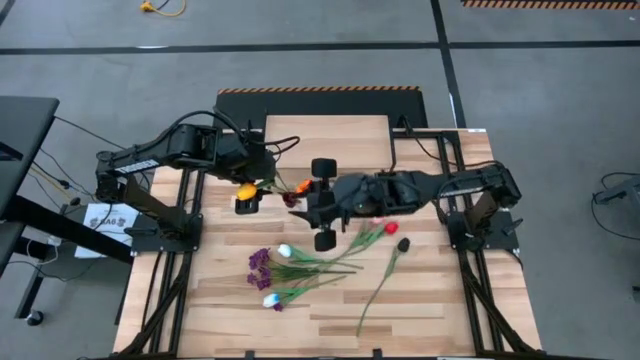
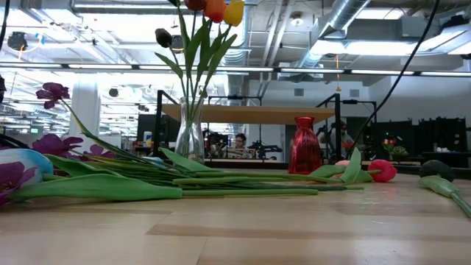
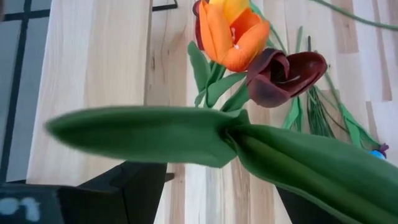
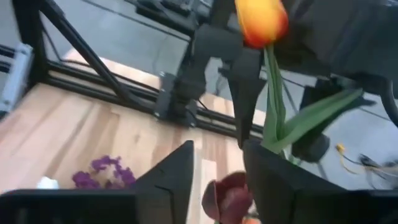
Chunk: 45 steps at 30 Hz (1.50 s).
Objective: Pick and place flowers into a vace then onto a shelf
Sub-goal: Put the yellow tulip into the transparent vase
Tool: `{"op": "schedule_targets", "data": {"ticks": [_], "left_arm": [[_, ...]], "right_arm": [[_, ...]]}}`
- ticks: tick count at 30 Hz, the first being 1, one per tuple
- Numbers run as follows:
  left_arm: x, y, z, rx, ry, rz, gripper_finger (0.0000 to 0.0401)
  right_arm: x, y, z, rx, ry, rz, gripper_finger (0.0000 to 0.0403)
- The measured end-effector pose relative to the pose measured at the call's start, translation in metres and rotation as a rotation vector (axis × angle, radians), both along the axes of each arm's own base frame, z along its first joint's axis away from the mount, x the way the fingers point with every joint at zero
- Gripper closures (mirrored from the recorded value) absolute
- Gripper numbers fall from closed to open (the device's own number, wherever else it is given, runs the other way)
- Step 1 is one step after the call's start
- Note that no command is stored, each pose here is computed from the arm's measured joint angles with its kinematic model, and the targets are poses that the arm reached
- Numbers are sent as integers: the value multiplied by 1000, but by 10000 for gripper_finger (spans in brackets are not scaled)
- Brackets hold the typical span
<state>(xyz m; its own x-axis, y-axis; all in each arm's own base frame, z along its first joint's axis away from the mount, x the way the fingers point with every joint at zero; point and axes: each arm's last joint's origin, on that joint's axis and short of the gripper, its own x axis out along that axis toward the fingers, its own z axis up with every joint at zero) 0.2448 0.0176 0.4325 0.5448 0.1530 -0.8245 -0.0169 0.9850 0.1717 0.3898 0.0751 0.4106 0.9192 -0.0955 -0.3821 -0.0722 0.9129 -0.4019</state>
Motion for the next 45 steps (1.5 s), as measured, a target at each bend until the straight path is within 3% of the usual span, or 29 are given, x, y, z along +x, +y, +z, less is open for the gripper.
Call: {"op": "schedule_targets", "data": {"ticks": [7,13,23,38,45], "left_arm": [[0,1,0,23,3,-8,140],[0,1,0,25,4,-10,140],[0,1,0,25,4,-9,140],[2,1,2,28,-24,-10,140],[3,1,2,29,-28,-10,140]], "right_arm": [[7,-35,0,49,-4,0,206],[11,-47,7,94,-78,44,191],[37,-64,-23,110,-26,13,205],[39,-71,-19,142,-74,42,225],[39,-71,-19,142,-74,41,263]]}}
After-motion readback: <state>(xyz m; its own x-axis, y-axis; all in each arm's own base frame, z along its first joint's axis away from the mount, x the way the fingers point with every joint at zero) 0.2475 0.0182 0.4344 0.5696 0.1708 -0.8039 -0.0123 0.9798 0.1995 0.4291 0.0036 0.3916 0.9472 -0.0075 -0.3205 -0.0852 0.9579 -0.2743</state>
